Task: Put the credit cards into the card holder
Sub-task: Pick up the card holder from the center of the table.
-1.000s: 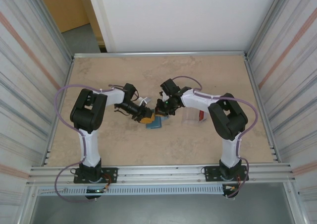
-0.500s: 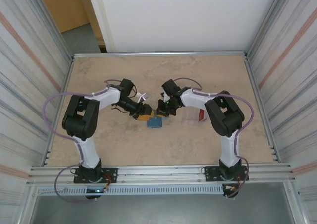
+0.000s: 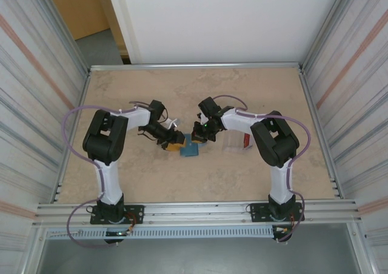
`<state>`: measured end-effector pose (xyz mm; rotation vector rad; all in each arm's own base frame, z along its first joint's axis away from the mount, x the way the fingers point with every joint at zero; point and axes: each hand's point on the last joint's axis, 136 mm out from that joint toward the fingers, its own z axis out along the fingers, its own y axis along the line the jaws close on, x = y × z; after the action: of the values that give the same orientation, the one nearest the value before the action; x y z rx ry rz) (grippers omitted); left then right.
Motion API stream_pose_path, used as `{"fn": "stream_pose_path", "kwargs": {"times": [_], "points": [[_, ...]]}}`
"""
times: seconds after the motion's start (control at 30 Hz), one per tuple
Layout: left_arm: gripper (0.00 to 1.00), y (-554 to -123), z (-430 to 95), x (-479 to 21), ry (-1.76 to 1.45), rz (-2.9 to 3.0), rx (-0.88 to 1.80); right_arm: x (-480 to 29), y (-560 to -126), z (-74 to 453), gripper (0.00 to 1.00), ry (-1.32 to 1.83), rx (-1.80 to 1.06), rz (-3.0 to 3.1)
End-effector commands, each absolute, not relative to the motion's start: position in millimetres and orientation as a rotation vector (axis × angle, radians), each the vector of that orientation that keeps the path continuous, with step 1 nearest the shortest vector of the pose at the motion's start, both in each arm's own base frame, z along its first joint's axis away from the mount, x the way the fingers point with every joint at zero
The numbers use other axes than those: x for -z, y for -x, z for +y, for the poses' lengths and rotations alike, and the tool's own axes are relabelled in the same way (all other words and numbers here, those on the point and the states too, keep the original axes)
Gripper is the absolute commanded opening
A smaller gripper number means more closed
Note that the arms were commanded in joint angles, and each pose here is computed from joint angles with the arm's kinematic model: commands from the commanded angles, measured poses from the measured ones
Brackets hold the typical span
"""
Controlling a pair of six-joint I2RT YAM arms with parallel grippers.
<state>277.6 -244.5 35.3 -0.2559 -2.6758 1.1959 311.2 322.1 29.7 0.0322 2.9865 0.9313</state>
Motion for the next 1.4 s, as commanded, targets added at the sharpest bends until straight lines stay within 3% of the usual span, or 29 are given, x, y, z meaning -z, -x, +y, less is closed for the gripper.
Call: {"fn": "stream_pose_path", "kwargs": {"times": [0.0, 0.13, 0.47, 0.6, 0.83, 1.03, 1.13, 1.23, 1.37], "points": [[0.5, -269.0, -256.7, -30.4, 0.24, -2.595, -1.224, -5.5, -299.6, 298.6, 0.0, -0.047, -0.768, 3.061], [0.46, -266.9, -261.8, -28.3, 0.216, -2.556, -1.255, -5.0, -299.1, 298.5, 0.0, -0.046, -0.772, 3.059], [0.1, -270.3, -265.7, -43.3, 0.261, -2.581, -1.275, -19.9, -303.1, 302.7, 0.0, -0.031, -0.798, 3.025], [0.02, -272.5, -265.6, -51.1, 0.296, -2.605, -1.285, -44.0, -306.8, 304.6, 0.01, -0.004, -0.81, 2.976], [0.0, -282.7, -260.1, -94.3, 0.506, -2.745, -1.288, -122.2, -311.8, 290.7, 0.27, 0.029, -0.844, 2.801], [0.0, -308.1, -241.6, -185.5, 0.879, -2.999, -1.322, -211.5, -304.8, 268.9, 0.58, 0.13, -0.937, 2.496], [0.0, -320.0, -237.1, -242.8, 1.269, -3.158, -1.365, -256.5, -301.9, 262.5, 0.71, 0.217, -0.947, 2.293], [0.0, -313.7, -238.2, -287.3, 1.676, -3.162, -1.433, -290.8, -296.9, 259.6, 0.79, 0.272, -0.966, 2.12], [0.0, -309.6, -234.4, -311.0, 1.695, -3.081, -1.586, -307.0, -289.2, 266.1, 0.84, 0.363, -1.025, 1.952]]}}
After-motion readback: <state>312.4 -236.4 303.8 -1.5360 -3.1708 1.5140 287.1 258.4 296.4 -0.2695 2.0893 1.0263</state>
